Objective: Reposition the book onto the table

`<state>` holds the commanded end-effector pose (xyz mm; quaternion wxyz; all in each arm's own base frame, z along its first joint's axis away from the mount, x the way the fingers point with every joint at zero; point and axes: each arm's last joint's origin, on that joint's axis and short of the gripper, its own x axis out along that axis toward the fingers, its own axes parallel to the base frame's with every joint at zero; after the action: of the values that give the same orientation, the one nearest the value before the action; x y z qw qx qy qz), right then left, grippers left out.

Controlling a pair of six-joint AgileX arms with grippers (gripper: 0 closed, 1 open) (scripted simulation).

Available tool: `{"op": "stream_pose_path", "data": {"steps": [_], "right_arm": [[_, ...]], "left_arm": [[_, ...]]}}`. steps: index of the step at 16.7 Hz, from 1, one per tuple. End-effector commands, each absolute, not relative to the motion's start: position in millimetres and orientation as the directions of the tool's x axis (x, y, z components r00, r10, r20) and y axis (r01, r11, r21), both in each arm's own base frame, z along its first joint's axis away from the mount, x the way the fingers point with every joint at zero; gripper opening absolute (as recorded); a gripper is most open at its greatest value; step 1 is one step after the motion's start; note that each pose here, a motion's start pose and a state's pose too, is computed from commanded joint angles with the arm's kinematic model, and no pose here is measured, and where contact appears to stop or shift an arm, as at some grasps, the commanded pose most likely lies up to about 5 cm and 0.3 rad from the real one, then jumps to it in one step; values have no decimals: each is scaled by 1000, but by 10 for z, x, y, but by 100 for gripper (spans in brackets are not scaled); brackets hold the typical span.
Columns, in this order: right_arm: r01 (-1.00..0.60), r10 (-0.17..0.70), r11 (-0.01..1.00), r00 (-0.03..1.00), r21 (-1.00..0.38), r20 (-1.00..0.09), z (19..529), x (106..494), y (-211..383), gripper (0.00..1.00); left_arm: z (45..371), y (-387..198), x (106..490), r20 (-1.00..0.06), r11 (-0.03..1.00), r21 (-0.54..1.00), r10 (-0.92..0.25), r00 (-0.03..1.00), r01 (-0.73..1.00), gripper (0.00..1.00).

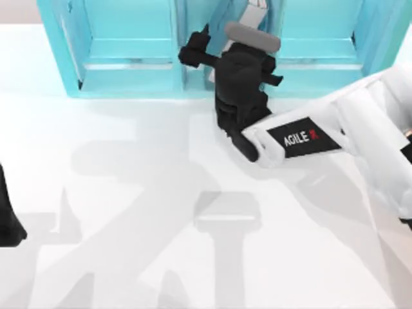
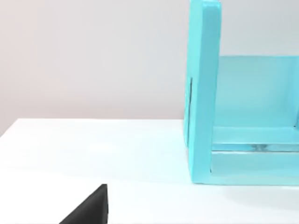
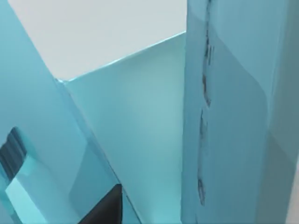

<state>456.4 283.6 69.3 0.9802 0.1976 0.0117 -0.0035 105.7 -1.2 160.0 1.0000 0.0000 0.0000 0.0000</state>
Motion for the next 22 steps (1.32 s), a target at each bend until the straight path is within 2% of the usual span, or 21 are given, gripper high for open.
{"op": "stream_pose_path", "data": {"steps": [10, 22], "right_arm": [[12, -2, 922, 1000, 387, -24, 693, 4564, 2836, 2], [7, 4, 922, 1000, 387, -28, 795, 4478, 2905, 0]], "left_arm": [[1600, -12, 1057, 0, 1000, 0, 0, 1000, 0, 100], [1600, -12, 1057, 0, 1000, 0, 0, 1000, 0, 100]]}}
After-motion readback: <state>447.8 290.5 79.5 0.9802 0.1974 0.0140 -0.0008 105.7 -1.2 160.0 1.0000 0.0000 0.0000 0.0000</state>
